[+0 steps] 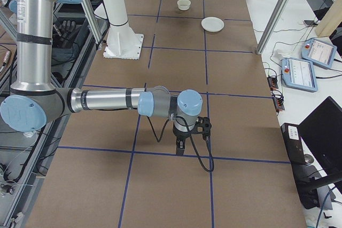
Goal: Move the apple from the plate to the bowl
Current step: 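Lift the apple with the left gripper and carry it toward the white bowl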
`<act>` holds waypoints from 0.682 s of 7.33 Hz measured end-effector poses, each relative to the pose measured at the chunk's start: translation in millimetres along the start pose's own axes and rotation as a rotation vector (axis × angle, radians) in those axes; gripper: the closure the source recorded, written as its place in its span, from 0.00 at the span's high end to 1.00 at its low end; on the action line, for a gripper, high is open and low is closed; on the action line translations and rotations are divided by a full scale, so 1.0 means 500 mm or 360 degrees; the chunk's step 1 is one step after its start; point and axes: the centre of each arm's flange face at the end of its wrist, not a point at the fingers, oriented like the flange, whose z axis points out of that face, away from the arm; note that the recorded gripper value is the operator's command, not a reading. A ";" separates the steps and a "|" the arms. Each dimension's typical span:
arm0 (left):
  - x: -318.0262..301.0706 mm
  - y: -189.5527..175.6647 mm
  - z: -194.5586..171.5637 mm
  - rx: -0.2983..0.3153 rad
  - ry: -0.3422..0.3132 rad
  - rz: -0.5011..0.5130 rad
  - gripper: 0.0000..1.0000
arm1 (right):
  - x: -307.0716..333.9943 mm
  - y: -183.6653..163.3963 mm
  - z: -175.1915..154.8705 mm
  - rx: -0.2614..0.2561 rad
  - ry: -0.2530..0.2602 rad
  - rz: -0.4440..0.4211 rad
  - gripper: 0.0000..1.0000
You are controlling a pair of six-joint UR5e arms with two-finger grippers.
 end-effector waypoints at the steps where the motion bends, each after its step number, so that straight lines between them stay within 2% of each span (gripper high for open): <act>1: -0.045 0.074 0.004 -0.0007 -0.0016 -0.0012 0.06 | 0.000 0.000 0.000 0.0000 0.0000 0.0001 1.00; 3: -0.102 0.159 0.044 0.0039 -0.0060 -0.0081 0.06 | 0.000 0.000 0.000 -0.0001 0.0000 0.0002 1.00; 5: -0.095 0.202 0.134 0.0028 -0.0050 -0.0128 0.06 | 0.001 0.000 0.001 -0.0001 0.0000 0.0002 1.00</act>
